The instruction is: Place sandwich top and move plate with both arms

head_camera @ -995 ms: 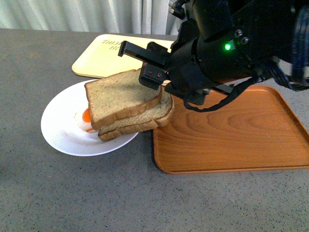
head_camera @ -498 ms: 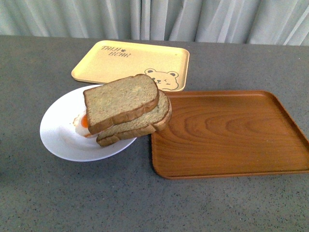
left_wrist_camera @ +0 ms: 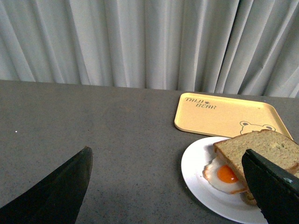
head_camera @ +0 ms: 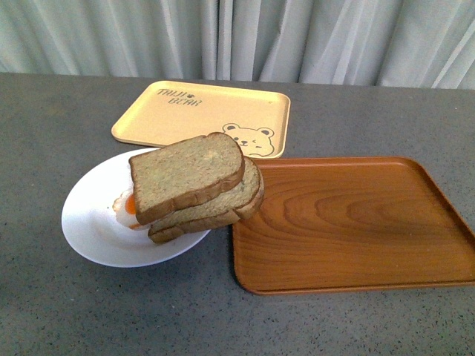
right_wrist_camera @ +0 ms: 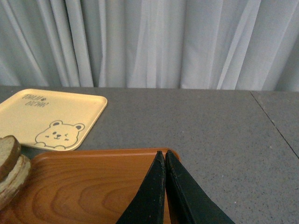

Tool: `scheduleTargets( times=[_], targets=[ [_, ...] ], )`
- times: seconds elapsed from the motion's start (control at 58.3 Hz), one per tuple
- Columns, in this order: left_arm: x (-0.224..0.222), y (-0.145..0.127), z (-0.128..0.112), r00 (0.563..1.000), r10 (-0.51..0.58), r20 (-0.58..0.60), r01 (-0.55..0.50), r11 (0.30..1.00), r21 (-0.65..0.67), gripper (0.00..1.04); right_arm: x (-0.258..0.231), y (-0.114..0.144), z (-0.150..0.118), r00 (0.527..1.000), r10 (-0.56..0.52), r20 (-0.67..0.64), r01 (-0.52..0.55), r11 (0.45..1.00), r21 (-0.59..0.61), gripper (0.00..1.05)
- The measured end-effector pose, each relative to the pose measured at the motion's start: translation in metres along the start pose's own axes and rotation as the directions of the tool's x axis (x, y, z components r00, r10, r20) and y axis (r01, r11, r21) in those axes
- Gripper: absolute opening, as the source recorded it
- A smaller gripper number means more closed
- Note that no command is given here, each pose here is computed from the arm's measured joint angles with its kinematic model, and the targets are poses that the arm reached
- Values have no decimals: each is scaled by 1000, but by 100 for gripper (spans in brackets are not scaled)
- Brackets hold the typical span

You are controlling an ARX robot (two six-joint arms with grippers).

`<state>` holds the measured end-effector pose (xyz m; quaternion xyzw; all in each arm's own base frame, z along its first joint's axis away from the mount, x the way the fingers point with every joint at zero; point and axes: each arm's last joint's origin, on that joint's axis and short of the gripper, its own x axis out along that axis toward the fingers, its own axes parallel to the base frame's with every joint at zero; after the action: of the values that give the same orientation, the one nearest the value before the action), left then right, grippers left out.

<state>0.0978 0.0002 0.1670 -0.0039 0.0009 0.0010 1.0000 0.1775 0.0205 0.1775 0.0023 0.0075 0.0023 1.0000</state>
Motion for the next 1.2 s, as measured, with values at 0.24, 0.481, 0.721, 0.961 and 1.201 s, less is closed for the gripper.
scheduleTargets(
  times=[0.24, 0.481, 0.721, 0.961, 1.201],
  targets=[
    [0, 0, 0, 1000, 0, 0, 0, 1000, 0, 96, -19, -8, -5, 1000, 3, 0, -3, 1000, 0, 2],
    [0, 0, 0, 1000, 0, 0, 0, 1000, 0, 96, -34, -20, -11, 1000, 0, 15, 0, 1000, 1, 2],
    [0, 0, 0, 1000, 0, 0, 0, 1000, 0, 96, -45, -20, -7, 1000, -1, 28, 1, 1000, 1, 2],
    [0, 0, 0, 1000, 0, 0, 0, 1000, 0, 96, -55, -20, -5, 999, -1, 35, 1, 1000, 1, 2],
    [0, 0, 0, 1000, 0, 0, 0, 1000, 0, 96, -63, -20, -4, 999, -1, 37, 1, 1000, 1, 2]
  ],
)
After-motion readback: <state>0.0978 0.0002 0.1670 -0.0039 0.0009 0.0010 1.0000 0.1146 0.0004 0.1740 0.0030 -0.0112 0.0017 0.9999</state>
